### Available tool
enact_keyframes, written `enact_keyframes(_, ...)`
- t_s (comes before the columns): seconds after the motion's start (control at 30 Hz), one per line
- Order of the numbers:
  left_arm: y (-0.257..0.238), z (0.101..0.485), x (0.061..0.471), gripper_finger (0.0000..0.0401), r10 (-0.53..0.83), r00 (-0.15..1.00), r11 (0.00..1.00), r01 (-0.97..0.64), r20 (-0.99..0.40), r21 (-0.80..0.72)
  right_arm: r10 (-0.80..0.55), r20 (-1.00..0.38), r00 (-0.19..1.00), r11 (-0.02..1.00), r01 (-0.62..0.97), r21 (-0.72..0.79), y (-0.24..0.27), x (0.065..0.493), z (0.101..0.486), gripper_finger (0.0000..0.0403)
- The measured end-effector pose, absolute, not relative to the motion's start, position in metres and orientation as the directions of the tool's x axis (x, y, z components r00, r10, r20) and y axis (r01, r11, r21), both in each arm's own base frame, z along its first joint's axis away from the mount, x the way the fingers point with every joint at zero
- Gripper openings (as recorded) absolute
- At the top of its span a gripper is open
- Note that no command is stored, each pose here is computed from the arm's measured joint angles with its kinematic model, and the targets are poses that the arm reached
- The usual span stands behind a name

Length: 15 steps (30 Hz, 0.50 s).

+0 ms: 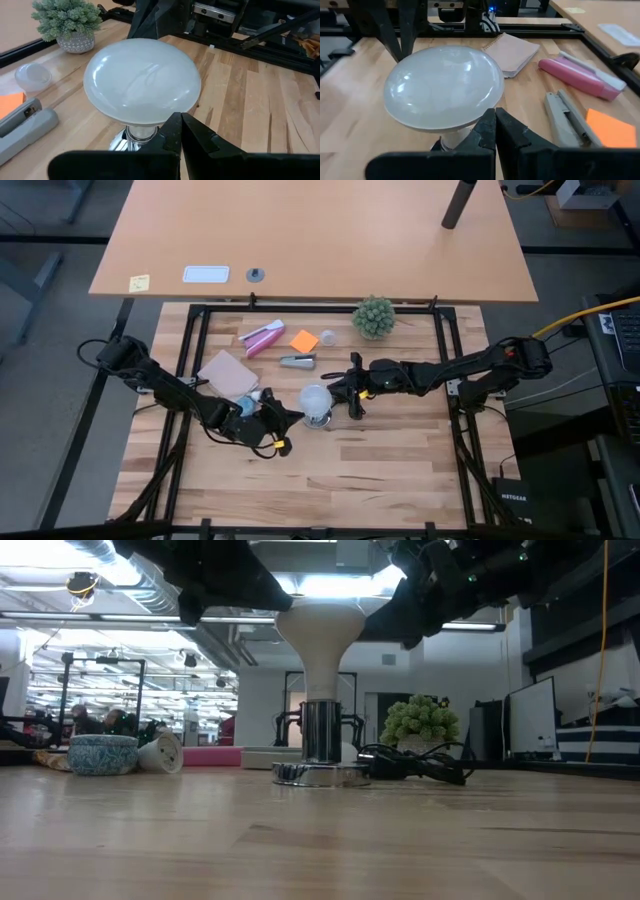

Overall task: Screw lightbulb
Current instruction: Insert the lightbulb on the lamp

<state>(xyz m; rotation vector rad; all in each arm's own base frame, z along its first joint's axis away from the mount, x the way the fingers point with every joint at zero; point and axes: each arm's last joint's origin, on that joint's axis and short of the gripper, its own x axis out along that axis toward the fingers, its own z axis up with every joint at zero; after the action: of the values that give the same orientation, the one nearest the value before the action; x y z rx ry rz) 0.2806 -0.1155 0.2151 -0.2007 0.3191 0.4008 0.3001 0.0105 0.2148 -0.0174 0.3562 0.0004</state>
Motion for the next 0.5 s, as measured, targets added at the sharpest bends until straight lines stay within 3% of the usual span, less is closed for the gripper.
enact_keyframes(0.33,-0.114,0.2157,0.2801,0.0001,0.403,0.857,0.882,-0.457,-0.322,-0.112,0.024,-0.4,0.916,1.0,-0.02,0.016,0.0111,0.2977,0.2105,0.0004)
enact_keyframes(0.5,-0.113,0.2159,0.2801,0.0001,0.421,0.85,0.874,-0.473,-0.316,-0.109,0.118,-0.429,0.896,0.993,-0.105,0.055,0.0144,0.2964,0.207,0.0004)
